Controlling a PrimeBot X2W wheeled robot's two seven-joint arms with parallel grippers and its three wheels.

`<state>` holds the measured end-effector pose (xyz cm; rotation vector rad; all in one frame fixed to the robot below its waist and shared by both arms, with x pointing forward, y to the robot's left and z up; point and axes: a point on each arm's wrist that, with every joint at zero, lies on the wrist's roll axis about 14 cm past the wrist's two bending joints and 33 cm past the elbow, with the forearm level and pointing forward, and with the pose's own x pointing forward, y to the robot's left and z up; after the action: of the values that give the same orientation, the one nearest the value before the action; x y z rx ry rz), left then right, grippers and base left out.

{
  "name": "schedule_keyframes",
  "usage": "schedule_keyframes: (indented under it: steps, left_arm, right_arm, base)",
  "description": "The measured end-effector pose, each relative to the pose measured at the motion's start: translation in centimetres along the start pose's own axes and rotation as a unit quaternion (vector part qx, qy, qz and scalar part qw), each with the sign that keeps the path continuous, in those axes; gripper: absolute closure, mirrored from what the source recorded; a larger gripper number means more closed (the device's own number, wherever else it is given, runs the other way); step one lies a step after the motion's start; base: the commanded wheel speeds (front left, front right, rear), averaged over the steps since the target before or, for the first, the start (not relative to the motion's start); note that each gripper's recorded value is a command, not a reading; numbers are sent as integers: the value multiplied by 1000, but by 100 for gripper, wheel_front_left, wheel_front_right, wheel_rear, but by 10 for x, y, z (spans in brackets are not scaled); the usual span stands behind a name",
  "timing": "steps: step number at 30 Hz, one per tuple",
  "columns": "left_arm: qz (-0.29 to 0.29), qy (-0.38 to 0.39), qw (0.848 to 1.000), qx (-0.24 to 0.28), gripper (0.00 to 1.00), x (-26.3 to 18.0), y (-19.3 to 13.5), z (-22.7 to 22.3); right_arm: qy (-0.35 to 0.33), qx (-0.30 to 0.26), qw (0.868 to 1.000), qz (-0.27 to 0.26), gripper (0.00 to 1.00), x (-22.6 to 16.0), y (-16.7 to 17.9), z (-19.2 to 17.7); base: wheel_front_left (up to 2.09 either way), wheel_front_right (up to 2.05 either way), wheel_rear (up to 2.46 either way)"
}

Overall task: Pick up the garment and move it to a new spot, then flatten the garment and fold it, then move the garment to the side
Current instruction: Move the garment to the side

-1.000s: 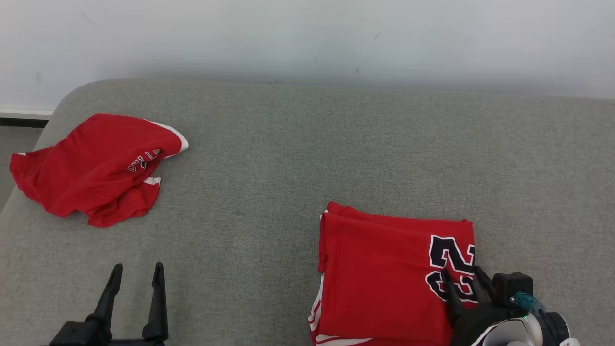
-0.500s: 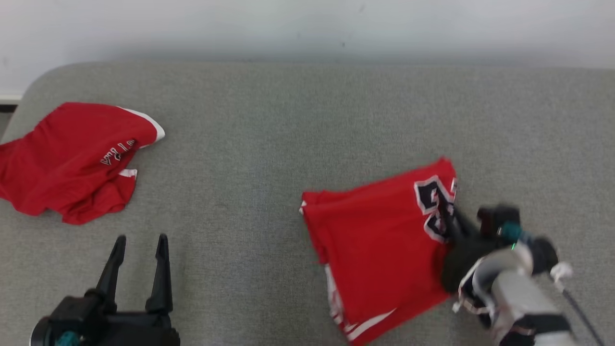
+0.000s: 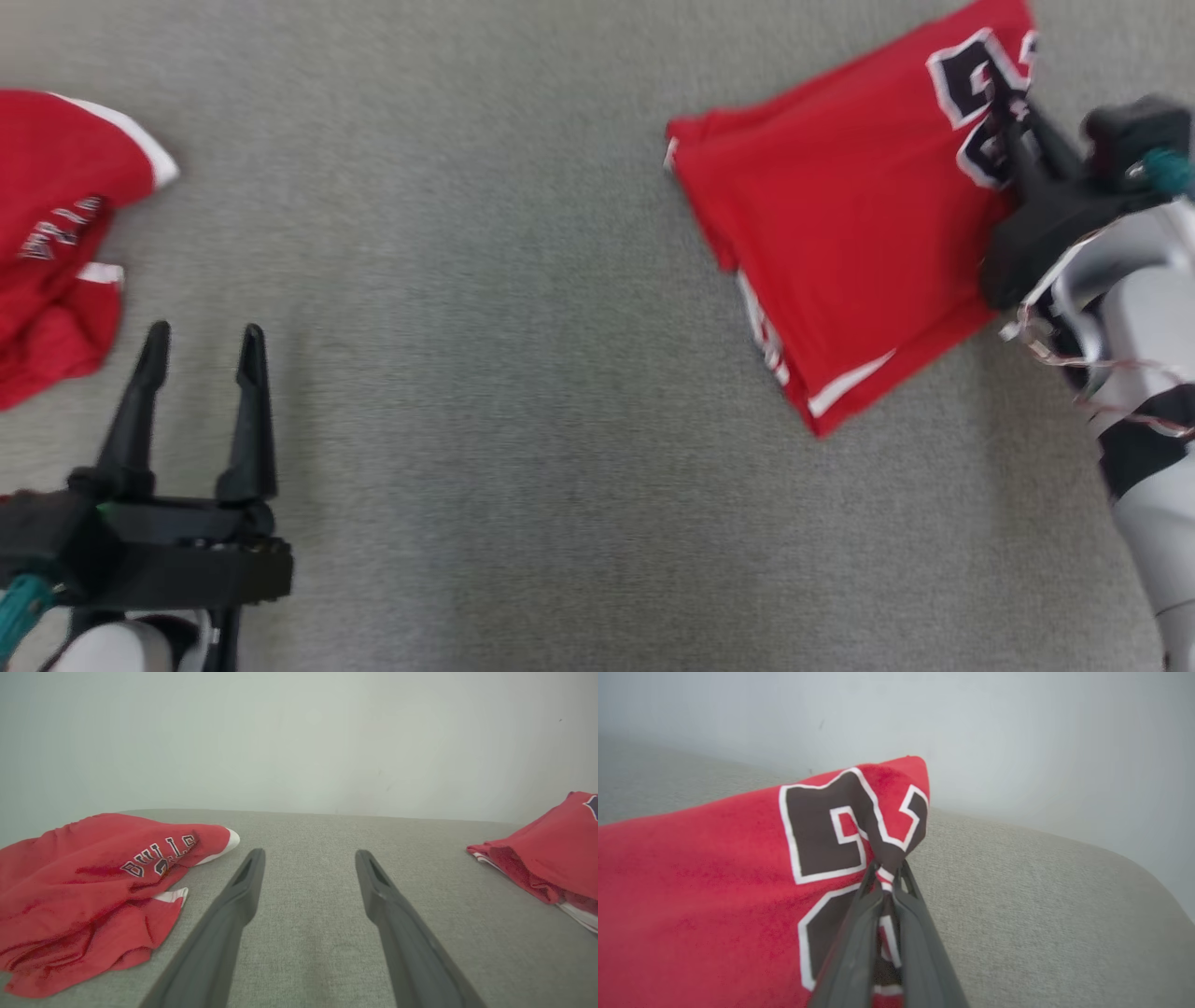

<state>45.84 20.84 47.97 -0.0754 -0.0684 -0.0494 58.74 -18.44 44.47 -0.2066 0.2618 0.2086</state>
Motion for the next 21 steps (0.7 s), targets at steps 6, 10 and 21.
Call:
schedule_keyframes:
  steps: [6,10,21]
  left_arm:
    - [-46,7,999,13,0,27,-13,-21]
    - [-76,16,997,16,0,39,-24,-38]
    - [-134,46,990,-6,0,46,-57,-82]
  right_arm:
    - [8,-30,998,-57,100,-1,-62,-2]
    - [16,-64,993,-99,100,-14,-106,5]
    - [44,-133,976,-168,100,-38,-174,29]
  base:
    - [0,0,0]
    - [0,0,0]
    - [0,0,0]
